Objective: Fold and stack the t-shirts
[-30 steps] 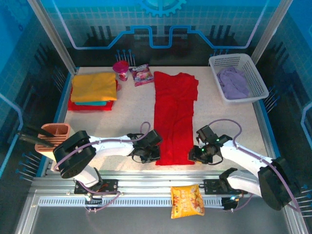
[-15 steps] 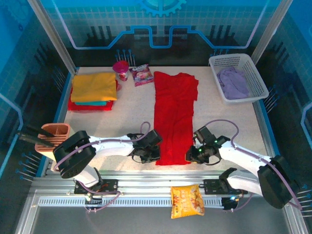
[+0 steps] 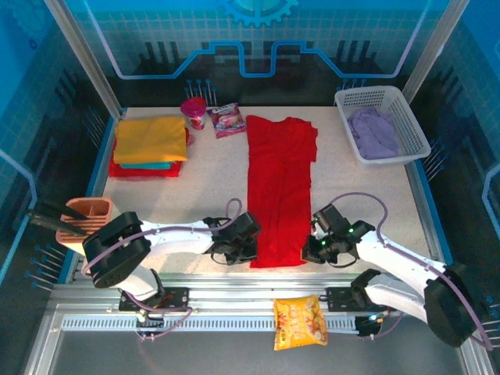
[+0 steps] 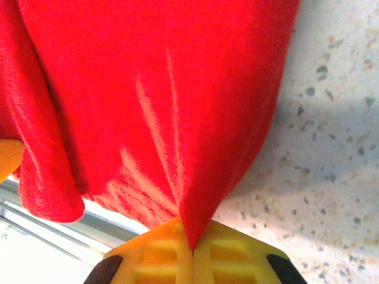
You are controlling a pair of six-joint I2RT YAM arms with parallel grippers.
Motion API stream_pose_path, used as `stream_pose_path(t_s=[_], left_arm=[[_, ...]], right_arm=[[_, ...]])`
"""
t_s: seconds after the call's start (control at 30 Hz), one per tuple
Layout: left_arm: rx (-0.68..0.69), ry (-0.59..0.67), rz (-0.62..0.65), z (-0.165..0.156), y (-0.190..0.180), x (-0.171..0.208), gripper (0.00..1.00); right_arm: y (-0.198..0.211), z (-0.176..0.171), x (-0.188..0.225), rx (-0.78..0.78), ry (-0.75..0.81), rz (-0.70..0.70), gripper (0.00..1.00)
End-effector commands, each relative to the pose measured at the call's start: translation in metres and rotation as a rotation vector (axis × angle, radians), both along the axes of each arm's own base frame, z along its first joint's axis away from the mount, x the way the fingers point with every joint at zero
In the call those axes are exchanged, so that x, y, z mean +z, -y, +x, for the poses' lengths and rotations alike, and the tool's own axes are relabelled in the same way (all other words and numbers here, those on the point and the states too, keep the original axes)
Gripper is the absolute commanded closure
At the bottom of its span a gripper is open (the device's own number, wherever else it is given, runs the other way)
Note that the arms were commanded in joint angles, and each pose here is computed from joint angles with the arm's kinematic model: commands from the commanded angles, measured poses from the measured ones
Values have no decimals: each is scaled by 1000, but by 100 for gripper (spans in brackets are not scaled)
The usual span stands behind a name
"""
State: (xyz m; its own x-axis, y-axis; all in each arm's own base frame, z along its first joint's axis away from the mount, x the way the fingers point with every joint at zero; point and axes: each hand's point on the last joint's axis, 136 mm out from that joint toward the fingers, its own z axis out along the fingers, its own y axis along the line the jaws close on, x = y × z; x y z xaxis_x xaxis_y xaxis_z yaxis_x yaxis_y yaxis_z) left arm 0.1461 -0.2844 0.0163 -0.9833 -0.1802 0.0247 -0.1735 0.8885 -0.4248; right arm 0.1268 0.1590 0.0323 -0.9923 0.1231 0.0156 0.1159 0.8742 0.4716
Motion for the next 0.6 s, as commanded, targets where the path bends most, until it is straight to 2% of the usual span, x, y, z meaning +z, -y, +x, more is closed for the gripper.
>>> stream_pose_path(t_s=[0.0, 0.17, 0.27, 0.43, 0.57], left_arm=[[1, -22, 30, -17, -10, 1, 100], [-1, 1, 23, -23, -15, 24, 100], [13, 43, 7, -11, -17, 44, 100], [33, 86, -57, 26, -16, 76, 100], [12, 131, -67, 63, -14, 99, 100]], right_arm=[[7, -21, 2, 5, -52, -27, 100], [12, -29, 20, -4, -36, -31, 100], [10, -21, 37, -15, 4, -14, 100], [1, 12, 63, 4, 51, -2, 100], [-8, 53, 80, 4, 91, 45, 100]])
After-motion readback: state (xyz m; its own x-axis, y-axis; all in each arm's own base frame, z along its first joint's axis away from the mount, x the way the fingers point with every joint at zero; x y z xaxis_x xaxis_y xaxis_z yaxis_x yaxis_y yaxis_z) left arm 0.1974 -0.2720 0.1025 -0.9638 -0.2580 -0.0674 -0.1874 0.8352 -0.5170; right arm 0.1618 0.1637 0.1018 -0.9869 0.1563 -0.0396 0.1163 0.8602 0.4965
